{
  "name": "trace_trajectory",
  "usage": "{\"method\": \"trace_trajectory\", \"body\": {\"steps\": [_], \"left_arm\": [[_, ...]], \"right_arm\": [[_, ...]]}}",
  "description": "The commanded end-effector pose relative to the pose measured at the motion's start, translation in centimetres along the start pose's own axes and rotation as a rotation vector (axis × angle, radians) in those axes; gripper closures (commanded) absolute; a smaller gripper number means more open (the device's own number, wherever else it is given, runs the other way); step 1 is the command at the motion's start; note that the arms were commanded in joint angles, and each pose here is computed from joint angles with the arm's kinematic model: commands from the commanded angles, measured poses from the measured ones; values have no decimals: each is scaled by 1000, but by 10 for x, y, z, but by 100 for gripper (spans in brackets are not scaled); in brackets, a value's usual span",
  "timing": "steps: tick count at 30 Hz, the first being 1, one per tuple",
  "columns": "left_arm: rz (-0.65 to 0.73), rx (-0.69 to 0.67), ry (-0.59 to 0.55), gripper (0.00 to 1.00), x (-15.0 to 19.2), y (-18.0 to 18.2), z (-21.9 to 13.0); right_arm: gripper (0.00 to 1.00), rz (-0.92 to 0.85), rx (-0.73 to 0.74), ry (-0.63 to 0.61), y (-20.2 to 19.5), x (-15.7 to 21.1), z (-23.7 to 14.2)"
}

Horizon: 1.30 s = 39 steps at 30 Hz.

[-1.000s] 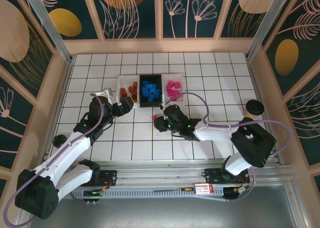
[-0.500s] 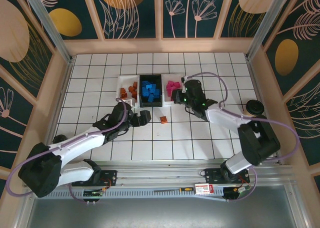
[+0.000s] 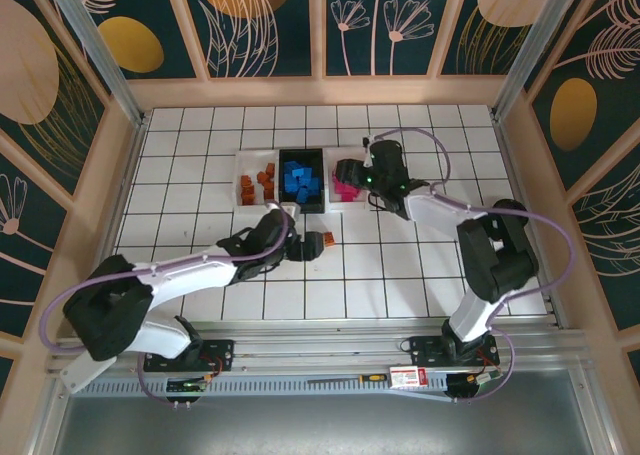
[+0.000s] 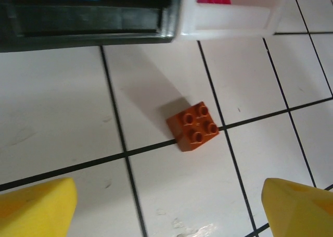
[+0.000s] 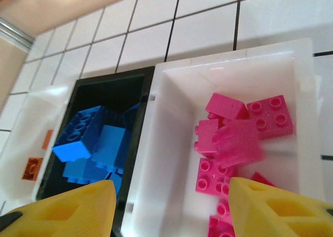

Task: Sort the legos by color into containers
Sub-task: Place the lego in the container, then pick up the lego from the center of the table.

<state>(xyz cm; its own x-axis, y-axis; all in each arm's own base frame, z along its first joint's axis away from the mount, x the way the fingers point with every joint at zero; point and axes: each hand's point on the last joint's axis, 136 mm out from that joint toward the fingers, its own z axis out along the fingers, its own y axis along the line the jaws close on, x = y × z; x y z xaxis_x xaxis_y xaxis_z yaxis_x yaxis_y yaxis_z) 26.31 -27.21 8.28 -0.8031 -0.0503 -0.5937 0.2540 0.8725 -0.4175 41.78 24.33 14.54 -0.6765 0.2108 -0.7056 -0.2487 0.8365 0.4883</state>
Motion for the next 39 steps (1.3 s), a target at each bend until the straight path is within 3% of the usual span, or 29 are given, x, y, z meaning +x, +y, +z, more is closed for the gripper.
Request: {"method": "trace_trajectory", "body": {"steps": [1, 9, 15, 18, 23, 32, 36, 39], "left_arm": [[54, -14, -11, 10, -5, -12, 14], [141, -64, 23, 18, -1, -34, 54], [153, -192, 63, 20, 11, -12, 82], [148, -207, 72, 26, 13, -10, 92], [147, -220, 93, 45, 20, -7, 105], [116, -199, 90, 66, 25, -3, 87], [61, -166, 35, 71, 11, 0, 58], [15, -164, -64, 71, -21, 9, 20]], "right_arm": [[40, 32, -40, -88, 8, -7, -35], [39, 68, -56, -119, -5, 37, -96], [38, 75, -54, -143, -12, 55, -129], [38, 68, -48, -154, -13, 57, -139], [37, 68, -58, -165, -12, 60, -147], [37, 66, -44, -169, -15, 62, -146], [37, 65, -43, -161, -15, 65, -143], [37, 68, -40, -164, -17, 66, -142]]}}
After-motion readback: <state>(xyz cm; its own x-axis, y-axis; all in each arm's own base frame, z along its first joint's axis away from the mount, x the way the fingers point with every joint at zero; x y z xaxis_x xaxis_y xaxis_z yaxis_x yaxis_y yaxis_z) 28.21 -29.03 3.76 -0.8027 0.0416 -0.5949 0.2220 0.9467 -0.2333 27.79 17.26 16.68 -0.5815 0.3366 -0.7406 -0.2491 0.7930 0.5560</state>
